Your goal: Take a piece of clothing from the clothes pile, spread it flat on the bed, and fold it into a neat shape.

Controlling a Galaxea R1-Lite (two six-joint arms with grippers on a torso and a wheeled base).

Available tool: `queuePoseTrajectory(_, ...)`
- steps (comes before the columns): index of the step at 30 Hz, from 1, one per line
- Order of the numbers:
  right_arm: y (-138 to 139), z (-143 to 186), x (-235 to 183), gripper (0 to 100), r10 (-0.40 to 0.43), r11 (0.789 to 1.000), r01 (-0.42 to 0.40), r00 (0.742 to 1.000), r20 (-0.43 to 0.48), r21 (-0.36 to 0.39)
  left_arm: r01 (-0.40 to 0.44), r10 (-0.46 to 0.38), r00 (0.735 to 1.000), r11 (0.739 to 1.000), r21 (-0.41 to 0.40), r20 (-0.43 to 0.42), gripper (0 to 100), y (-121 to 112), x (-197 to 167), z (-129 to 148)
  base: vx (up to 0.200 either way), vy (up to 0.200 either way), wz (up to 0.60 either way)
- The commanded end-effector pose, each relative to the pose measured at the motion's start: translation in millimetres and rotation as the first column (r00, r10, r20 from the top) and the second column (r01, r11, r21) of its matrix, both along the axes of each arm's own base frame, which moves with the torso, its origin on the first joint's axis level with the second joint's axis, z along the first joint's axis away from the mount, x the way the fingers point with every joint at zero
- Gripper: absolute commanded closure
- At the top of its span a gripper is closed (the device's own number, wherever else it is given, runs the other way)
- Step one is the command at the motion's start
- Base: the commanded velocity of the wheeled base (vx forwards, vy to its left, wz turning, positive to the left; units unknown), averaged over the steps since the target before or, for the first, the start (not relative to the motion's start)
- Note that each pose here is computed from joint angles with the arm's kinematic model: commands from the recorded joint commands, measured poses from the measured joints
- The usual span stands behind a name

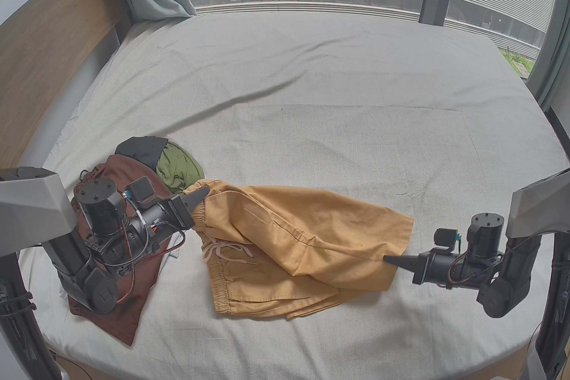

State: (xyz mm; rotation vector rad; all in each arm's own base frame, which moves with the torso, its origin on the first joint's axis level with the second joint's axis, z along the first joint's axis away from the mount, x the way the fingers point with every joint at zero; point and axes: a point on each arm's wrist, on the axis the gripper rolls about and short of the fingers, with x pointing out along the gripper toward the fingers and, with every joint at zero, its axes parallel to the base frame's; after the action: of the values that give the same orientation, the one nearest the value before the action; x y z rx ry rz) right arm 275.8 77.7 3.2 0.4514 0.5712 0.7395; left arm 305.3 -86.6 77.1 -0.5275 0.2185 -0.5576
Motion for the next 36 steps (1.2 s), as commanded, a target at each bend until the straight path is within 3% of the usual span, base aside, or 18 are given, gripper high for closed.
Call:
queuePoseTrajectory(1, -22.5, 16.7, 16.8, 100, -0.099, 0.994, 0.096, 0.994, 0.054, 0.049, -0.001, 0.001, 1.000, 1.000, 0.004, -0.016, 100, 0.0, 1.8, -6.0, 0.000, 0.000, 0.00)
queuePoseTrajectory(13, -59.3, 48.7, 33.4, 100, -0.248, 0.958, 0.231, 0.965, 0.089, 0.171, -0.001, 0.001, 1.000, 1.000, 0.007, -0.030, 100, -0.3, 2.8, -10.5, 0.000, 0.000, 0.00)
queuePoseTrajectory(28, -38.0, 24.8, 25.9, 100, -0.148, 0.979, 0.146, 0.989, 0.005, 0.145, -0.001, 0.001, 0.999, 1.000, 0.010, -0.035, 100, -0.5, 3.9, -12.9, 0.000, 0.000, 0.00)
queuePoseTrajectory(29, -35.3, 23.7, 24.6, 0, -0.138, 0.980, 0.137, 0.990, 0.002, 0.141, -0.001, 0.001, 0.999, 1.000, 0.010, -0.033, 100, -0.5, 3.8, -12.4, 0.000, 0.000, 0.00)
queuePoseTrajectory(36, -22.3, 11.2, 24.2, 0, -0.096, 0.990, 0.095, 0.995, -0.004, 0.106, -0.001, 0.001, 0.999, 1.000, 0.010, -0.033, 100, -0.4, 3.4, -12.2, 0.000, 0.000, 0.00)
